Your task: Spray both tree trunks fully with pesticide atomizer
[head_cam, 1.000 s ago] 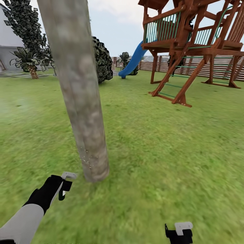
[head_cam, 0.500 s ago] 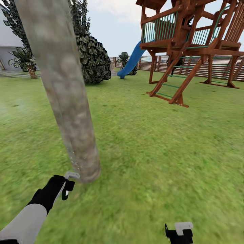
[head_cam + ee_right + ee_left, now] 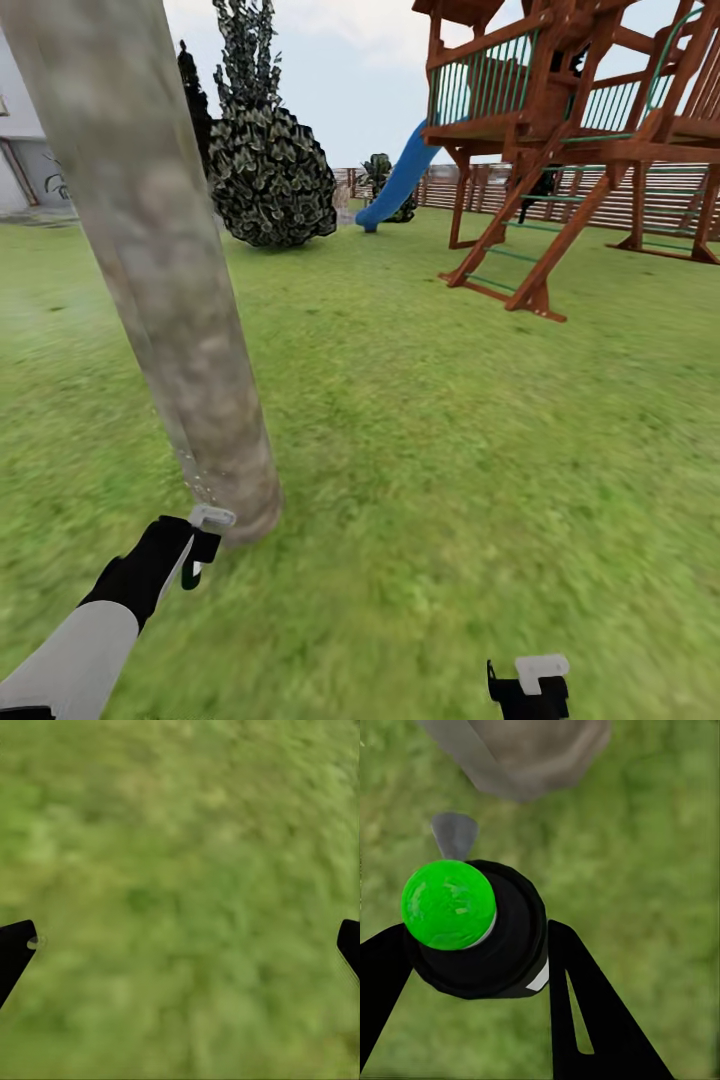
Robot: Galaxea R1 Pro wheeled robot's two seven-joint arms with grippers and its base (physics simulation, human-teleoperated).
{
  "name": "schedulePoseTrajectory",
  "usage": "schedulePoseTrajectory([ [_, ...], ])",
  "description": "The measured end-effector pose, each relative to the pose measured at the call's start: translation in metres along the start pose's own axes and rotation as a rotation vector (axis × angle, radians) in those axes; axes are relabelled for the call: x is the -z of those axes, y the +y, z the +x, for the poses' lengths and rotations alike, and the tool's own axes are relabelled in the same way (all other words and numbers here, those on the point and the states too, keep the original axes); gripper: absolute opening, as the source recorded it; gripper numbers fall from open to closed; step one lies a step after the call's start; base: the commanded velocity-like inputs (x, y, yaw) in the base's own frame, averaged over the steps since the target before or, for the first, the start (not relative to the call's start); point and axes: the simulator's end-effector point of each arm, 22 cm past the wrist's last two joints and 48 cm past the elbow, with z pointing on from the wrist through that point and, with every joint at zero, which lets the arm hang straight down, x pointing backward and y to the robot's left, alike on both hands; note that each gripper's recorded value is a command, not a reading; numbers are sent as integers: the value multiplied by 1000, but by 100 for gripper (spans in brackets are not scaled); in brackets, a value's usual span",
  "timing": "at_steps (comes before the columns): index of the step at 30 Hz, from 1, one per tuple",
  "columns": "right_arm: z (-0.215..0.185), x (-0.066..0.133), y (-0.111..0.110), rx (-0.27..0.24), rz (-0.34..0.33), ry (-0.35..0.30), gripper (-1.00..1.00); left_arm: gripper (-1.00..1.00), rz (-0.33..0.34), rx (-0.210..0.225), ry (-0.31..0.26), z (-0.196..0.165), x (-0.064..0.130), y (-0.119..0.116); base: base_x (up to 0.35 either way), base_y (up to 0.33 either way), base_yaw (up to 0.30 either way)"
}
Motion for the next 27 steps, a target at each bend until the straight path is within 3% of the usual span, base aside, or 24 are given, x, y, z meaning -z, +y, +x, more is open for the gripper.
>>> schedulePoseTrajectory([
  [3, 0, 0, 0, 0, 0, 0, 100, -100, 0, 1, -2, -1, 0, 0, 136, -268, 221],
  [14, 0, 0, 0, 0, 0, -1, 100, -100, -5, 0, -8, -3, 1, 2, 12, -273, 12],
  [27, 0, 0, 0, 0, -1, -1, 100, -100, -9, 3, -8, -3, 1, 5, 30, -274, 265],
])
